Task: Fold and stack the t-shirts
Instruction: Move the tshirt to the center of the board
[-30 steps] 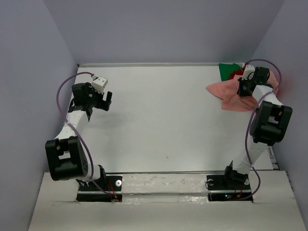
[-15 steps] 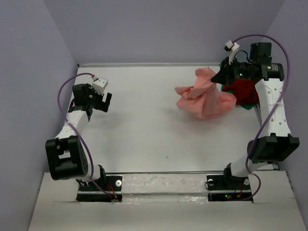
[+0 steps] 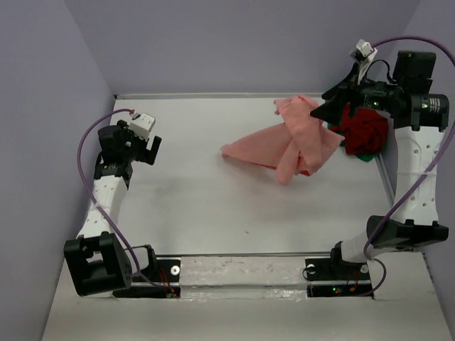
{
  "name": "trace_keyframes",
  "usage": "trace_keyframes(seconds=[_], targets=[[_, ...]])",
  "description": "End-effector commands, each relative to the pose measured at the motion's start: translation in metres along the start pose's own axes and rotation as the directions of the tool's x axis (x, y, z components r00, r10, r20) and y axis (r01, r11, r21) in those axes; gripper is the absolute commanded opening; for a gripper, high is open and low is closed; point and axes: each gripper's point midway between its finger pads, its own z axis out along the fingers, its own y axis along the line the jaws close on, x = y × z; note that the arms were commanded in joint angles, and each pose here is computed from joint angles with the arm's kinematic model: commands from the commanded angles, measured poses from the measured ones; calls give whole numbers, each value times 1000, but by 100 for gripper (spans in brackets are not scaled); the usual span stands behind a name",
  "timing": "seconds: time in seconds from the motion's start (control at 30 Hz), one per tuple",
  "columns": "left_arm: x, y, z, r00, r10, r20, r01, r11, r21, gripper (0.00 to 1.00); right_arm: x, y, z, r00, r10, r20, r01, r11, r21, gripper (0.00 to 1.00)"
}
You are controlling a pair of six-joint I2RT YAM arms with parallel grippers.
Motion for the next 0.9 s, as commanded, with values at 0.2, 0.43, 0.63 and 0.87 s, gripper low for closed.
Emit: trace_keyframes(seconds=[0.2, 0.43, 0.63, 0.87], targets=[[-3, -3, -8, 1000, -4, 0, 4, 1000, 12, 99, 121, -69, 31, 957, 160, -241, -133, 983, 125, 100], [-10, -12, -4, 999, -36, 10, 35, 996, 82, 99, 187, -63, 21, 901, 191, -389, -140, 978, 155, 91], [-12, -27, -4, 999, -39, 16, 36, 986, 163, 98, 263, -38, 11, 816, 272, -510, -220, 962, 160, 85], [-12, -89, 11, 997, 79, -8, -72, 943, 325, 96, 323, -23, -2, 732, 335, -593, -249, 942, 225, 79]])
